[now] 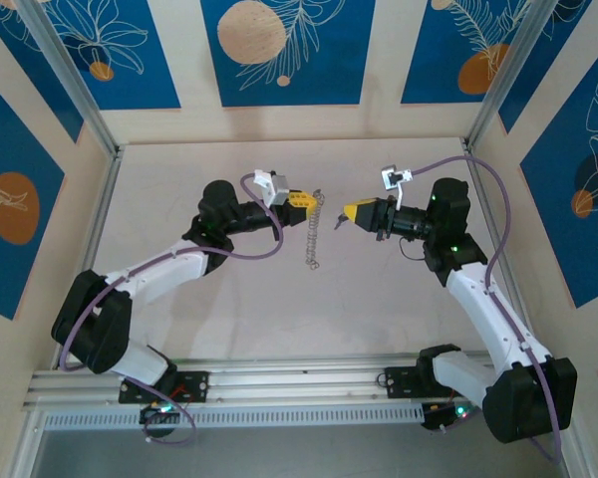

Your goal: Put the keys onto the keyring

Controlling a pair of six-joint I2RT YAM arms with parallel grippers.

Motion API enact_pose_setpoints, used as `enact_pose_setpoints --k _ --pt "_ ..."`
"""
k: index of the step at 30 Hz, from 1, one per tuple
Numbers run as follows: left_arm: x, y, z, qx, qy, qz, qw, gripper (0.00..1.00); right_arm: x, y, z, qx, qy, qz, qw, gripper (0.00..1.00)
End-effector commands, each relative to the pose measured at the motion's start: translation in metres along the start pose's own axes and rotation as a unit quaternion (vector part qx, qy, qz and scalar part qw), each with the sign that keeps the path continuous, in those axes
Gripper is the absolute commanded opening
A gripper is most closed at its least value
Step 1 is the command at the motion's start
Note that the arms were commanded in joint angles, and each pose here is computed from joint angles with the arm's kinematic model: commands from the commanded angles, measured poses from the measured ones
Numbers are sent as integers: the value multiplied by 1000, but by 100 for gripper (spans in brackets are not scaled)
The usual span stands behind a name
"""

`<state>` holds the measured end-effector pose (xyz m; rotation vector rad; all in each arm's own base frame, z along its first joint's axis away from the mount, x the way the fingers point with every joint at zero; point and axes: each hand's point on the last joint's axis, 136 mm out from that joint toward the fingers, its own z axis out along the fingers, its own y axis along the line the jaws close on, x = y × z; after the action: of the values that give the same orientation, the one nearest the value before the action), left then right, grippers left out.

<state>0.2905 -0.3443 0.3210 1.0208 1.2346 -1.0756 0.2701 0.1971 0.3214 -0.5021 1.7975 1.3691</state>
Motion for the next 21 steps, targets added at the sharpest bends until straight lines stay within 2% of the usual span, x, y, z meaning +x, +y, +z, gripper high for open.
enact_pose_setpoints --k 1,21 --pt "-34 -8 2 9 -32 55 998 0 -19 15 0 -10 -17 -40 999 0" --pt "-36 -18 10 35 -17 38 999 0 -23 22 28 -8 -2 -70 998 0"
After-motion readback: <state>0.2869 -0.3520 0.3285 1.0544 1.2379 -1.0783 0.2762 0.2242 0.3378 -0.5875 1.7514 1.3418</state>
